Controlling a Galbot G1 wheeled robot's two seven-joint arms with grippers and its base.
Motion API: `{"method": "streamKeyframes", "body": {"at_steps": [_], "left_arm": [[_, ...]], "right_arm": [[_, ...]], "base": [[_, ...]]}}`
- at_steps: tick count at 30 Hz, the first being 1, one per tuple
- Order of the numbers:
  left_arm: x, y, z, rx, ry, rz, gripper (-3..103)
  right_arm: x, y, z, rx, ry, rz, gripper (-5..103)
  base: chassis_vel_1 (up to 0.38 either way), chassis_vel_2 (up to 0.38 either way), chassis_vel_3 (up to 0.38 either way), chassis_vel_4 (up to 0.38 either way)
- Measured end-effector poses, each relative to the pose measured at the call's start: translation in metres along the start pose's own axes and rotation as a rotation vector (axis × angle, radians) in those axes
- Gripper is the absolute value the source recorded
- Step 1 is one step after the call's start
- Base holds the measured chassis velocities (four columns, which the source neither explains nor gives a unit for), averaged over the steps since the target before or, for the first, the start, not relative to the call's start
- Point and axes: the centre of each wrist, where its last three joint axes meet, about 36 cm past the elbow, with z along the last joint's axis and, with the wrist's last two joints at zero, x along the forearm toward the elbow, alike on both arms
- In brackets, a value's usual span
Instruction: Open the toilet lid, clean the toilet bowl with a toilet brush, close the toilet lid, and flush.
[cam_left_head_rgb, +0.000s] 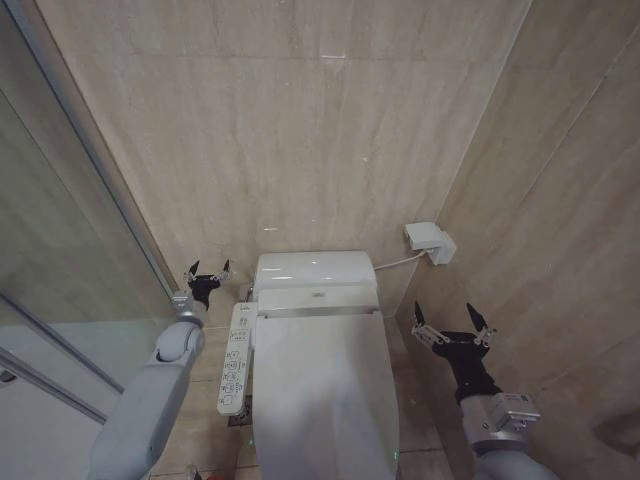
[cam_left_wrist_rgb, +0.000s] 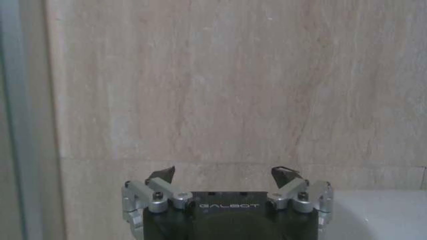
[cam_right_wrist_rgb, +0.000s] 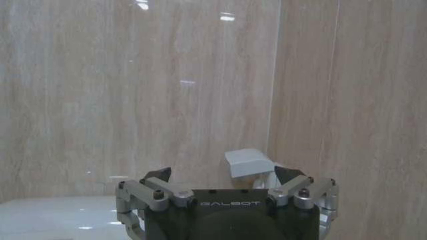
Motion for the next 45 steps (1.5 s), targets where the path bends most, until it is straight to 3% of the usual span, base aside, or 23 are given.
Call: {"method": "streamKeyframes", "body": {"at_steps": [6, 7, 14, 15, 21, 23, 24, 31, 32, 36, 38, 39, 45], "left_arm": [[-0.018, 0.002, 0.008, -0.037, 0.012, 0.034, 96], [-0.021, 0.003, 0.009, -0.049, 0.014, 0.040, 100], [-0.021, 0.010, 0.021, -0.092, 0.031, 0.063, 100], [-0.020, 0.013, 0.025, -0.109, 0.029, 0.072, 88], [-0.009, 0.020, 0.042, -0.213, 0.033, 0.113, 88], [-0.007, 0.021, 0.044, -0.225, 0.034, 0.117, 88], [-0.004, 0.022, 0.048, -0.251, 0.036, 0.124, 55], [0.005, 0.029, 0.060, -0.326, 0.051, 0.136, 55], [0.007, 0.030, 0.062, -0.338, 0.055, 0.138, 28], [0.015, 0.033, 0.072, -0.377, 0.069, 0.147, 28], [0.020, 0.040, 0.080, -0.428, 0.069, 0.155, 28], [0.022, 0.044, 0.085, -0.462, 0.067, 0.162, 3], [0.027, 0.055, 0.095, -0.551, 0.055, 0.181, 3]], "right_arm": [[0.000, 0.000, 0.000, 0.000, 0.000, 0.000, 100], [0.000, 0.000, 0.000, 0.000, 0.000, 0.000, 100], [0.000, 0.000, 0.000, 0.000, 0.000, 0.000, 100], [0.000, 0.000, 0.000, 0.000, 0.000, 0.000, 100], [0.000, 0.000, 0.000, 0.000, 0.000, 0.000, 100], [0.000, 0.000, 0.000, 0.000, 0.000, 0.000, 100], [0.000, 0.000, 0.000, 0.000, 0.000, 0.000, 100], [0.000, 0.000, 0.000, 0.000, 0.000, 0.000, 100], [0.000, 0.000, 0.000, 0.000, 0.000, 0.000, 100], [0.000, 0.000, 0.000, 0.000, 0.000, 0.000, 100], [0.000, 0.000, 0.000, 0.000, 0.000, 0.000, 100], [0.000, 0.000, 0.000, 0.000, 0.000, 0.000, 100], [0.000, 0.000, 0.000, 0.000, 0.000, 0.000, 100]], "base": [[0.000, 0.000, 0.000, 0.000], [0.000, 0.000, 0.000, 0.000], [0.000, 0.000, 0.000, 0.000], [0.000, 0.000, 0.000, 0.000], [0.000, 0.000, 0.000, 0.000], [0.000, 0.000, 0.000, 0.000], [0.000, 0.000, 0.000, 0.000], [0.000, 0.000, 0.000, 0.000], [0.000, 0.000, 0.000, 0.000], [0.000, 0.000, 0.000, 0.000], [0.000, 0.000, 0.000, 0.000], [0.000, 0.000, 0.000, 0.000], [0.000, 0.000, 0.000, 0.000]]}}
